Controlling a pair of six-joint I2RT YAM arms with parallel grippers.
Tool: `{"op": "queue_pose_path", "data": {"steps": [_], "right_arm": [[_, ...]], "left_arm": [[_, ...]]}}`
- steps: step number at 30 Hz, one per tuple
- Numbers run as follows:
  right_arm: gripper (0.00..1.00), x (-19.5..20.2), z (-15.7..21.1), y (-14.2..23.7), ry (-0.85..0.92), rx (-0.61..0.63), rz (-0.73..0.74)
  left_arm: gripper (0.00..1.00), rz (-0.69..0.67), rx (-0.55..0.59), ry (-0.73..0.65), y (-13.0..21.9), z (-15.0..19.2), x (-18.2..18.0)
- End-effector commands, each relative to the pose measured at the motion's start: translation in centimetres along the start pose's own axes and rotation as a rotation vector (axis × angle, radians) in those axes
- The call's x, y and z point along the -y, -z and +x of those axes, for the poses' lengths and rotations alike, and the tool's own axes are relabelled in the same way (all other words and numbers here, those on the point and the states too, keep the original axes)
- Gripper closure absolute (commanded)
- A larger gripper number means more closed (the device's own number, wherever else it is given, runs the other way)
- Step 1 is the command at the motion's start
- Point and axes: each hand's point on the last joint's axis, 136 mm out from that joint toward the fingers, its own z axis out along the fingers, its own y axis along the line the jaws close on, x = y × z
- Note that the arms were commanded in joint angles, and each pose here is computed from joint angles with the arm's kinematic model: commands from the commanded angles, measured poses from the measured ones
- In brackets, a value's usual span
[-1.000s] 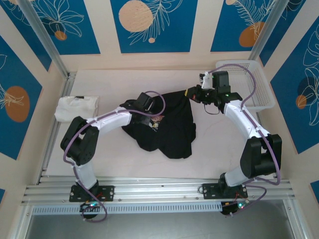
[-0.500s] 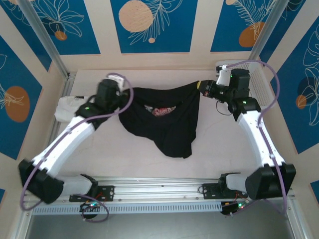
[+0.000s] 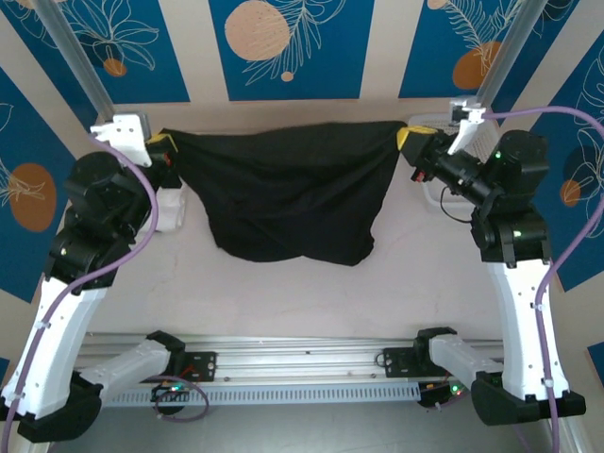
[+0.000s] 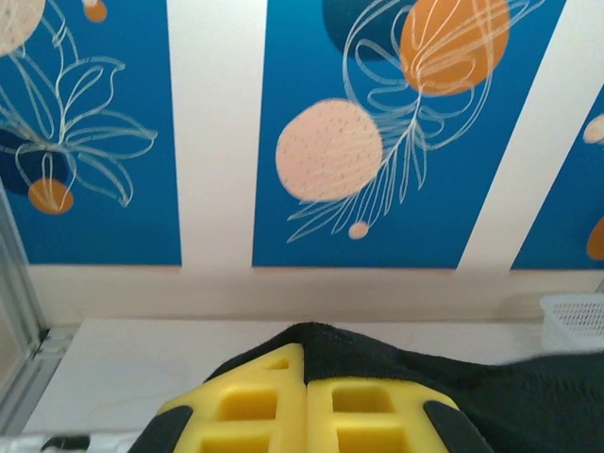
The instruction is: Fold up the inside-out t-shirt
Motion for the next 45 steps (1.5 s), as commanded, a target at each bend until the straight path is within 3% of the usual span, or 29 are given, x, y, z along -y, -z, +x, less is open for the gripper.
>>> {"op": "queue_pose_path", "data": {"steps": [1, 8, 13, 19, 23, 30, 35, 37, 39, 41, 43, 45], "right_arm": [[1.00, 3.4, 8.8, -3.3, -0.156, -0.272, 0.016], [0.99, 6.9, 25.9, -6.2, -0.410, -0.641, 0.077], [0.96, 8.6, 32.2, -9.1, -0.448, -0.814, 0.121], [0.84, 10.7, 34.1, -11.5, -0.344, -0.929, 0.243], [0.67, 11.4, 34.1, -9.8, -0.240, -0.948, 0.334], [0.47, 9.5, 36.1, -6.9, -0.063, -1.006, 0.417], [0.41, 9.7, 37.4, -6.8, 0.075, -1.046, 0.493], [0.42, 10.3, 38.0, -6.9, 0.116, -1.068, 0.533], [0.49, 10.8, 38.3, -7.2, 0.161, -1.081, 0.564], [0.71, 10.9, 37.5, -7.7, 0.204, -1.067, 0.580], [0.87, 10.3, 35.5, -8.0, 0.217, -1.018, 0.556], [0.95, 8.4, 31.9, -8.4, 0.189, -0.915, 0.462]], "left_arm": [[1.00, -0.084, -0.197, -0.041, -2.0, 7.3, -1.5], [1.00, -0.193, -0.455, -0.057, -1.1, 19.9, -4.9], [1.00, -0.193, -0.572, -0.033, -0.7, 25.5, -5.4], [1.00, -0.163, -0.599, -0.013, -0.8, 27.0, -4.9], [1.00, -0.149, -0.598, -0.011, -0.9, 27.0, -4.7], [1.00, -0.143, -0.608, -0.023, -0.9, 27.5, -4.7], [1.00, -0.133, -0.610, -0.020, -1.1, 27.6, -4.4], [1.00, -0.131, -0.610, -0.020, -1.2, 27.5, -4.4], [1.00, -0.133, -0.611, -0.017, -1.2, 27.5, -4.4], [1.00, -0.133, -0.607, -0.014, -1.3, 27.3, -4.4], [1.00, -0.136, -0.598, -0.012, -1.4, 26.6, -4.3], [1.00, -0.136, -0.575, -0.007, -1.4, 25.2, -4.3]]}}
